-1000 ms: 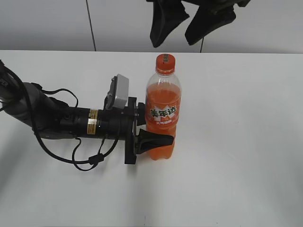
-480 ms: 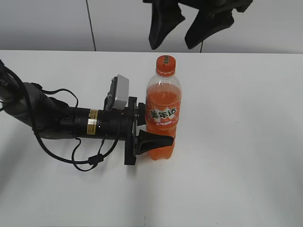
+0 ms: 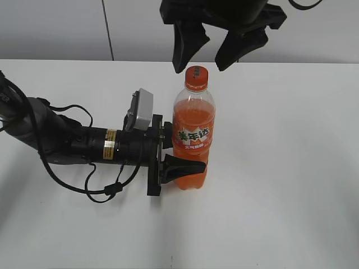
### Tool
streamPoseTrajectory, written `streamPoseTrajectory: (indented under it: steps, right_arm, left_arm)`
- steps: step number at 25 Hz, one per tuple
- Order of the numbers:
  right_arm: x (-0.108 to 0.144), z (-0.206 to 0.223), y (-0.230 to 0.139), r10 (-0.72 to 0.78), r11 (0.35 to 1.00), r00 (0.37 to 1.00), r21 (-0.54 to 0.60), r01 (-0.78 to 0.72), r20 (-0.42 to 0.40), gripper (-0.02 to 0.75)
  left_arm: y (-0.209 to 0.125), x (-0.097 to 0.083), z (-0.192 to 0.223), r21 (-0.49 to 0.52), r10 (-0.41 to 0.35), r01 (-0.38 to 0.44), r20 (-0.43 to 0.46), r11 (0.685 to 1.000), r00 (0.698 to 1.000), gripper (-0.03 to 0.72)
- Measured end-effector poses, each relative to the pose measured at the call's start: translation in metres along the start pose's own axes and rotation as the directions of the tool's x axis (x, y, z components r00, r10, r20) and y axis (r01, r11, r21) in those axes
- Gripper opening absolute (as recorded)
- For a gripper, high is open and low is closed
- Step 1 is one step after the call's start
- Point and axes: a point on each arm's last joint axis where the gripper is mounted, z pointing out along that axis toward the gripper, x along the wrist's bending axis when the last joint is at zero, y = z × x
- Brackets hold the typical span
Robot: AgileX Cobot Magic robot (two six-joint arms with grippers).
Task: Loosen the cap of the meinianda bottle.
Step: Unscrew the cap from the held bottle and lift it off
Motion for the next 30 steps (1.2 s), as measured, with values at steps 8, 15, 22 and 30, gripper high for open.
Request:
streamPoseTrajectory:
  steps: [8,15,22,30]
  right_arm:
    - [-0.002,0.007,-0.004,-0.004,1.000,1.000,0.028,0.004,0.007,0.544]
    - [-0.003,0.011,-0.004,-0.006,0.999,1.000,0.037,0.006,0.010,0.544]
    - [-0.003,0.015,-0.003,-0.009,0.999,1.000,0.046,0.008,0.012,0.456]
    - [-0.003,0.015,-0.003,-0.041,0.998,0.999,0.045,0.040,0.004,0.277]
  left_arm:
    - [0.000,0.000,0.000,0.000,0.000,0.000,0.000,1.000,1.000,0.403]
    - [0.000,0.000,0.000,0.000,0.000,0.000,0.000,1.000,1.000,0.403]
    - [0.000,0.000,0.000,0.000,0.000,0.000,0.000,1.000,1.000,0.403]
    - [0.000,0.000,0.000,0.001,0.003,-0.003,-0.002,1.000,1.000,0.403]
